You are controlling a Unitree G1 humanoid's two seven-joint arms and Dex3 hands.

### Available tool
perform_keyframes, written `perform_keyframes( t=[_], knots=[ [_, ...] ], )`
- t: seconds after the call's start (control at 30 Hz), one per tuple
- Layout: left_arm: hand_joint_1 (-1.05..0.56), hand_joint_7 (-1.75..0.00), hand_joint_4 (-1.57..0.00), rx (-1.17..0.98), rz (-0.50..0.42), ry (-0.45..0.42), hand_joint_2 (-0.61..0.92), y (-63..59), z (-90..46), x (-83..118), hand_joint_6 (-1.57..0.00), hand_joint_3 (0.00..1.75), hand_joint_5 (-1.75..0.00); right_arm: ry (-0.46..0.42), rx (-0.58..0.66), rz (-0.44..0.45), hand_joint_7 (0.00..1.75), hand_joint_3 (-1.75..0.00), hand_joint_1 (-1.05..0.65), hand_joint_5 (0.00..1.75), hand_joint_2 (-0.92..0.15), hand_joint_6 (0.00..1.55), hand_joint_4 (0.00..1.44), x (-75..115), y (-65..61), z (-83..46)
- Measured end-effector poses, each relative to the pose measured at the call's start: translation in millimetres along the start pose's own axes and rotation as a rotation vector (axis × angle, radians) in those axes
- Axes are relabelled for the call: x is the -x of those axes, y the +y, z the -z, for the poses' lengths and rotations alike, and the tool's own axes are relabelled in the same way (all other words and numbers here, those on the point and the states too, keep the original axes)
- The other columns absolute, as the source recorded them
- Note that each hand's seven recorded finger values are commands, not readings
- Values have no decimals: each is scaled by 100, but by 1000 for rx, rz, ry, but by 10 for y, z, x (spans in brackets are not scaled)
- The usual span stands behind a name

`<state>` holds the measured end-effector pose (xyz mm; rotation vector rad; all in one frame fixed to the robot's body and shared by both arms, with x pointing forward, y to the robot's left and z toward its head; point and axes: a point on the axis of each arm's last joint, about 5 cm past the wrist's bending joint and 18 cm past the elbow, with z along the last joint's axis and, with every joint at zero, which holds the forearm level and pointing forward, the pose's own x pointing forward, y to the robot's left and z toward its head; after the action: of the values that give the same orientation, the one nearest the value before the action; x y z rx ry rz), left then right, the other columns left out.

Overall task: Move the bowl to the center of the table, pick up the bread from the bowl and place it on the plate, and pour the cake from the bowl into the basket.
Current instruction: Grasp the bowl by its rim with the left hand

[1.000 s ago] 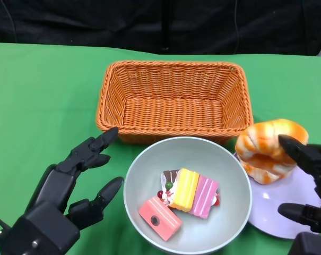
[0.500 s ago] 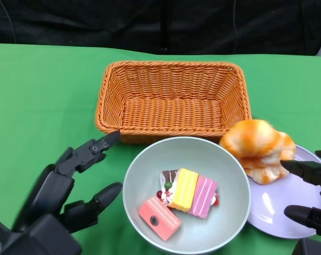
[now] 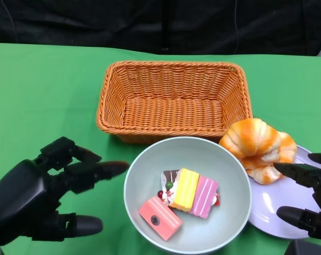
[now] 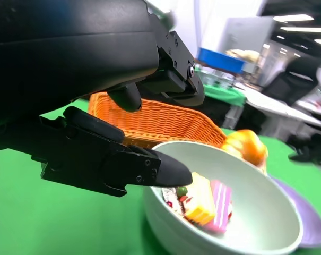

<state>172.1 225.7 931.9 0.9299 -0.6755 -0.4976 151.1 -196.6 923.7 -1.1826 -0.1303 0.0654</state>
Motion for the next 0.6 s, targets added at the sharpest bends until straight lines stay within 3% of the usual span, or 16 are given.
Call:
perform_keyframes(
  t=[0.27, 0.53, 0.6],
  knots=[
    [-43, -25, -11, -174, 59, -173, 78, 41, 48, -100, -45, 0, -98, 16, 3, 1, 0, -42, -76, 64, -92, 48, 4, -8, 2, -8],
    [-44, -28, -12, -261, 90, -281, 74, -28, 103, -175, -45, 0, -103, 30, -5, 29, 0, -41, -74, 66, -92, 41, 4, 0, 22, -31],
    [-42, -29, -12, -282, 98, -301, 81, -54, 115, -203, -45, 3, -104, 37, -29, 67, 0, -35, -68, 68, -92, 41, 7, 13, 41, -40]
  ],
)
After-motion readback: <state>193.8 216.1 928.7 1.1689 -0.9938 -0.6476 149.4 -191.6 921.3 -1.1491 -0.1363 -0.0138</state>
